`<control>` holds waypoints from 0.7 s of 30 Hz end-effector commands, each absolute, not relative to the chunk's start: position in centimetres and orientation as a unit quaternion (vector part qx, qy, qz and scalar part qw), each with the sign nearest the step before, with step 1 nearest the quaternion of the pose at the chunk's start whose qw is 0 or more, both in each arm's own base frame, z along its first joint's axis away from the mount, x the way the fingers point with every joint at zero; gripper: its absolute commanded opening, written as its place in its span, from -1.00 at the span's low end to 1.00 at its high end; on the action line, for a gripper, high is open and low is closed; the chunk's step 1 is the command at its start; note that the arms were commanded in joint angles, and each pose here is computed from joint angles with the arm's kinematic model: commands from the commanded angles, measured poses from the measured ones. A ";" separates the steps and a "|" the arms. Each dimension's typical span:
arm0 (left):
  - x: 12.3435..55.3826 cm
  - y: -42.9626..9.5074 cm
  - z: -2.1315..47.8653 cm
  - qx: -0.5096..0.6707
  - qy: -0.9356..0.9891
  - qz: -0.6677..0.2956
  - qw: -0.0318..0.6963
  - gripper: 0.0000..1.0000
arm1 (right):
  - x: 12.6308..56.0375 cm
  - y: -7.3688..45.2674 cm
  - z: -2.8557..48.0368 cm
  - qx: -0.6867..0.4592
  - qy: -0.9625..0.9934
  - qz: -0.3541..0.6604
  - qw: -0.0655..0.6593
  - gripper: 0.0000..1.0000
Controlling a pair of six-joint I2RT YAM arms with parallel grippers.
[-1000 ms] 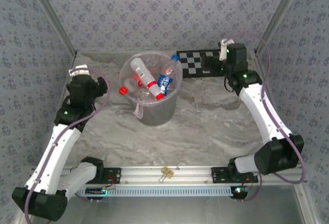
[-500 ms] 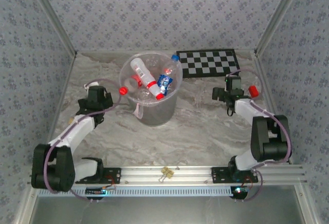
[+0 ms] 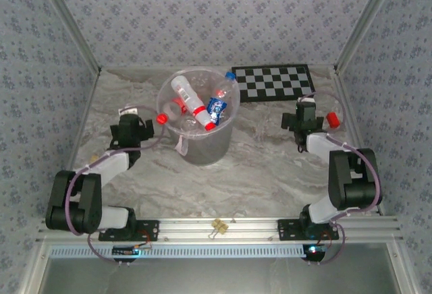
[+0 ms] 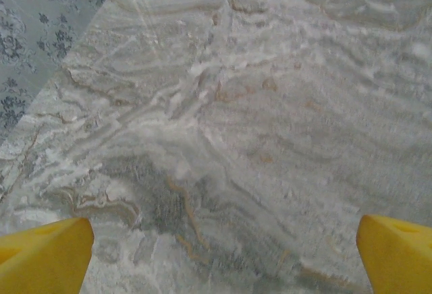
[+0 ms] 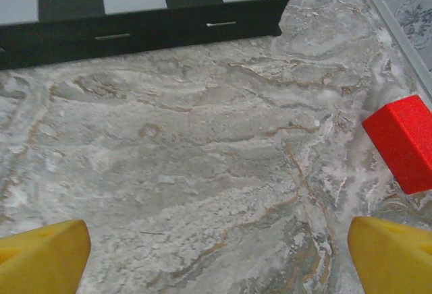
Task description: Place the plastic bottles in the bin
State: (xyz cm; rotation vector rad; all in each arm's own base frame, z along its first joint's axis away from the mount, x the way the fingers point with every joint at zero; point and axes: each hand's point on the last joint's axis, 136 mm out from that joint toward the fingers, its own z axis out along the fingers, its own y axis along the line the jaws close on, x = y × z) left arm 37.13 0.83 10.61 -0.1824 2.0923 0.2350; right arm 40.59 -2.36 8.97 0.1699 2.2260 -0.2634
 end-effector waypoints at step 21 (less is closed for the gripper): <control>39.6 2.5 9.0 -0.060 0.826 0.054 0.558 1.00 | 38.9 -2.9 8.6 0.041 0.830 -0.066 0.553 1.00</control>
